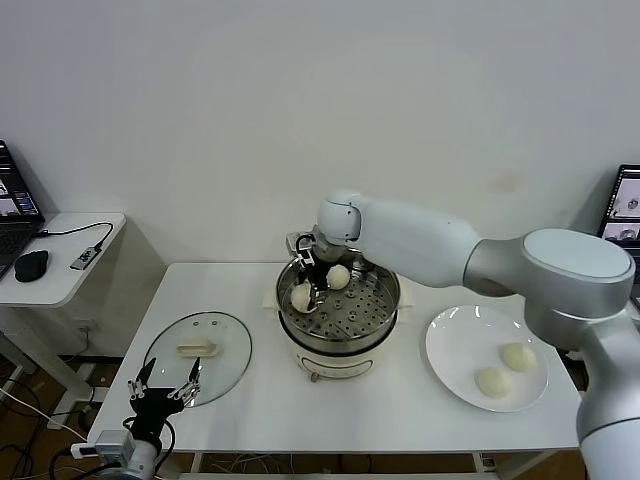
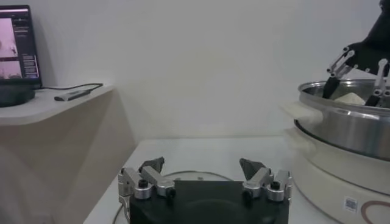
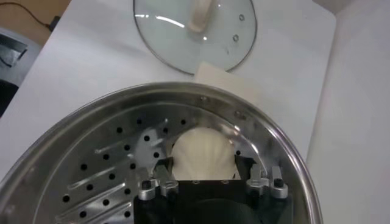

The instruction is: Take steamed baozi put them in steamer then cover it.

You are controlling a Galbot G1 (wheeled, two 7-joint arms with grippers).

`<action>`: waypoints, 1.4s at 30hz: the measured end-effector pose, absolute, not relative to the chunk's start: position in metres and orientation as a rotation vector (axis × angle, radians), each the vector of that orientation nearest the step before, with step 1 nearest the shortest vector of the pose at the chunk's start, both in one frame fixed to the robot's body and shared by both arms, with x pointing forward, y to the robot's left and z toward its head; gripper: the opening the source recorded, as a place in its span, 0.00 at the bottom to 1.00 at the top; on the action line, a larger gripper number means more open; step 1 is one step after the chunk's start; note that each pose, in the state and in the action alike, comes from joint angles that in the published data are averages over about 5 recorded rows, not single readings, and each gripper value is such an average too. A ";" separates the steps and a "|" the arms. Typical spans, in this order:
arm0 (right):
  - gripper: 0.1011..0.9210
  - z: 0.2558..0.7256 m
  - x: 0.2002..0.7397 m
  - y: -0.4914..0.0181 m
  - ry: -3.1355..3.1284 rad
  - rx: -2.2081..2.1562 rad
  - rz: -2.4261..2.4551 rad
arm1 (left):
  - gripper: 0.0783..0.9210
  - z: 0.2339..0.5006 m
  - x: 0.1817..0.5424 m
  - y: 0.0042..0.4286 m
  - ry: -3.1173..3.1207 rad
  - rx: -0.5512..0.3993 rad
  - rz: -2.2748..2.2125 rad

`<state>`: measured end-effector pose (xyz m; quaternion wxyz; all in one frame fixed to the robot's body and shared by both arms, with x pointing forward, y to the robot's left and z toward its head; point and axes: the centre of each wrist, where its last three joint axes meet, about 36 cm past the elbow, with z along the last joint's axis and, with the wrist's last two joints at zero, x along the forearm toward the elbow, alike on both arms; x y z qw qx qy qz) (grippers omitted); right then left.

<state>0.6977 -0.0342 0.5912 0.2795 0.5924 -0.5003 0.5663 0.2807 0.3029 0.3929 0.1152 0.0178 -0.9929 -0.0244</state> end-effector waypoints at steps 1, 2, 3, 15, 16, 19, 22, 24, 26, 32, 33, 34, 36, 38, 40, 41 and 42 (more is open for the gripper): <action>0.86 0.594 0.698 -0.036 -1.338 1.586 1.524 | 0.88 0.393 0.281 0.303 -2.909 0.052 -0.072; 0.87 0.598 0.698 -0.038 -1.334 1.584 1.532 | 0.88 0.393 0.280 0.303 -2.909 0.053 -0.072; 0.88 0.603 0.699 -0.041 -1.329 1.581 1.540 | 0.88 0.393 0.280 0.303 -2.909 0.053 -0.073; 0.88 0.682 0.689 -0.124 -1.289 1.511 1.663 | 0.88 0.398 0.280 0.303 -2.920 0.041 -0.078; 0.88 0.686 0.687 -0.135 -1.288 1.503 1.669 | 0.88 0.398 0.280 0.303 -2.920 0.039 -0.079; 0.88 0.695 0.678 -0.167 -1.291 1.484 1.679 | 0.88 0.399 0.279 0.303 -2.919 0.035 -0.083; 0.88 0.700 0.667 -0.202 -1.303 1.461 1.678 | 0.88 0.399 0.278 0.303 -2.917 0.031 -0.088; 0.88 0.700 0.659 -0.226 -1.311 1.445 1.669 | 0.88 0.399 0.278 0.302 -2.917 0.029 -0.090; 0.88 0.697 0.650 -0.251 -1.321 1.431 1.656 | 0.88 0.398 0.278 0.301 -2.916 0.026 -0.091; 0.88 0.675 0.620 -0.315 -1.351 1.407 1.603 | 0.88 0.397 0.277 0.300 -2.911 0.020 -0.098; 0.88 0.670 0.615 -0.325 -1.358 1.402 1.592 | 0.88 0.397 0.276 0.300 -2.910 0.020 -0.099; 0.88 0.664 0.610 -0.335 -1.364 1.397 1.580 | 0.88 0.397 0.276 0.300 -2.909 0.021 -0.100; 0.88 0.651 0.600 -0.354 -1.376 1.384 1.556 | 0.88 0.397 0.275 0.300 -2.907 0.021 -0.102; 0.88 0.636 0.590 -0.372 -1.384 1.368 1.530 | 0.88 0.397 0.275 0.300 -2.905 0.022 -0.105; 0.88 0.620 0.580 -0.388 -1.385 1.350 1.506 | 0.88 0.396 0.274 0.300 -2.903 0.022 -0.107; 0.88 0.613 0.576 -0.395 -1.384 1.341 1.496 | 0.88 0.396 0.274 0.300 -2.902 0.022 -0.108; 0.88 0.606 0.572 -0.401 -1.382 1.333 1.488 | 0.88 0.396 0.273 0.300 -2.901 0.023 -0.109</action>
